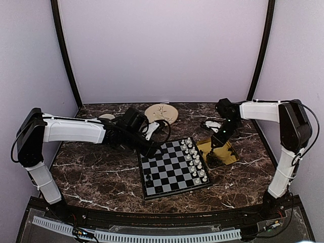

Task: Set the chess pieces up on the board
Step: Adjust the rook in the storage box, then pick up the rook from the storage box.

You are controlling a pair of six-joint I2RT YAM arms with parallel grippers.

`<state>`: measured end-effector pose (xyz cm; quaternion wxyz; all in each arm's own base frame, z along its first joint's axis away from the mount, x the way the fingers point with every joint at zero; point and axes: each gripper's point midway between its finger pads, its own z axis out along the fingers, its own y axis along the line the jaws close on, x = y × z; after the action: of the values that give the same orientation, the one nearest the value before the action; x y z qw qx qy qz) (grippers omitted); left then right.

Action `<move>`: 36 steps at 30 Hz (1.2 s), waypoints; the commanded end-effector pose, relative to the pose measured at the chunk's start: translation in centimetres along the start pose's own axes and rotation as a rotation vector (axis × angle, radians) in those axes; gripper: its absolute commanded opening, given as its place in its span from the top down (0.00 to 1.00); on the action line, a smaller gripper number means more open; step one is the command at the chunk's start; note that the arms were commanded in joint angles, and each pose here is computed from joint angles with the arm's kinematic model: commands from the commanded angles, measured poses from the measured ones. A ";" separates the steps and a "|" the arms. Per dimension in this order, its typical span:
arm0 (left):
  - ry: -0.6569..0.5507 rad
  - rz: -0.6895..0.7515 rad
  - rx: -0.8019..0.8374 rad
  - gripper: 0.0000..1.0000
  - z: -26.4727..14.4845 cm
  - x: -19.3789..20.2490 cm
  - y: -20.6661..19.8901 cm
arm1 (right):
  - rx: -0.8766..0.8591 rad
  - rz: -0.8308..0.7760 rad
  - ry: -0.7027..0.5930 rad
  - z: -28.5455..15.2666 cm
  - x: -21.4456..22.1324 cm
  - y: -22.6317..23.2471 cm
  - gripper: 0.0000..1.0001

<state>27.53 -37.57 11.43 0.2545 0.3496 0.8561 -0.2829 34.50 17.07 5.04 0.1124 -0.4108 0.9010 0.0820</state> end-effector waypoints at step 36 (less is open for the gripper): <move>-0.053 -0.003 -0.013 0.54 -1.7 -0.4 -0.3 | 0.023 -0.051 -0.042 -2.3 -1.5 1.0 0.99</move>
<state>27.49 -37.03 11.32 0.2581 0.3391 0.8608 -0.2781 33.44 17.58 3.84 0.0905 -0.4295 0.8965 0.0610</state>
